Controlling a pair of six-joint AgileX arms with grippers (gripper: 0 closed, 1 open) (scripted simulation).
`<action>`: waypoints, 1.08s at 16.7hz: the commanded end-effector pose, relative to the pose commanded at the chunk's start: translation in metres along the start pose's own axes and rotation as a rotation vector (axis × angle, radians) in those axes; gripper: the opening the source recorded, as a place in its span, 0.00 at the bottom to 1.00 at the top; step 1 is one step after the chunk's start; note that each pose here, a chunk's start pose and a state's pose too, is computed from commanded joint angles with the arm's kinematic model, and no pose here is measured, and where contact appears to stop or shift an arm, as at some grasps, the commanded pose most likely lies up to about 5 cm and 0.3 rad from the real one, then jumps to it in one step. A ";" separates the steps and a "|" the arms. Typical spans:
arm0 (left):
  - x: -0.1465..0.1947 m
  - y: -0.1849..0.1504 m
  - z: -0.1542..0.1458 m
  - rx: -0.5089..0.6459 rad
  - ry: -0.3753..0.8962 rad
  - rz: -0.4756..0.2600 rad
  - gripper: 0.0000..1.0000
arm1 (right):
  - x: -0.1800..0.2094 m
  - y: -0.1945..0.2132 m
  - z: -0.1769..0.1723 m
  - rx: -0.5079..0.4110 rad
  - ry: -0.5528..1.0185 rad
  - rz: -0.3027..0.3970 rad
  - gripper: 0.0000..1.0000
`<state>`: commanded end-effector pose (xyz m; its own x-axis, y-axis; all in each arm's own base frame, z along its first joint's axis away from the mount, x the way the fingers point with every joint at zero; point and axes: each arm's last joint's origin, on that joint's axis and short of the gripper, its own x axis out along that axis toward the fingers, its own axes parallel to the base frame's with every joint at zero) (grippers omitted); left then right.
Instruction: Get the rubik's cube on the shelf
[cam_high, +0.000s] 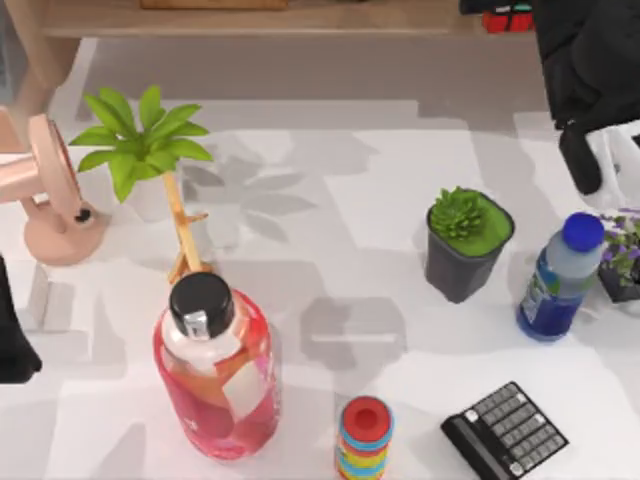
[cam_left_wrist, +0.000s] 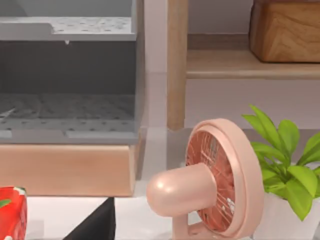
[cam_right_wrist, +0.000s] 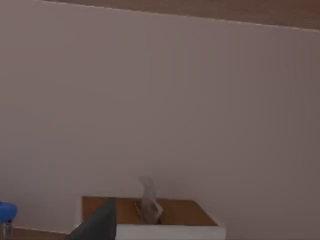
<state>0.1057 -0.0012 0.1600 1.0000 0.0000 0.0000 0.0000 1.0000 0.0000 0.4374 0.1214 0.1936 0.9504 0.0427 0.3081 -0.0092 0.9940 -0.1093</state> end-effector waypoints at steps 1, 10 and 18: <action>0.000 0.000 0.000 0.000 0.000 0.000 1.00 | -0.003 -0.011 0.010 -0.044 -0.035 0.009 1.00; 0.000 0.000 0.000 0.000 0.000 0.000 1.00 | -0.084 -0.191 0.038 -0.801 -0.145 -0.094 1.00; 0.000 0.000 0.000 0.000 0.000 0.000 1.00 | -0.214 -0.294 -0.004 -1.411 0.181 -0.071 1.00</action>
<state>0.1057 -0.0012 0.1600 1.0000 0.0000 0.0000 0.0000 1.0000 0.0000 0.2378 -0.1806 0.1559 0.9628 -0.1224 0.2408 0.2491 0.0571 -0.9668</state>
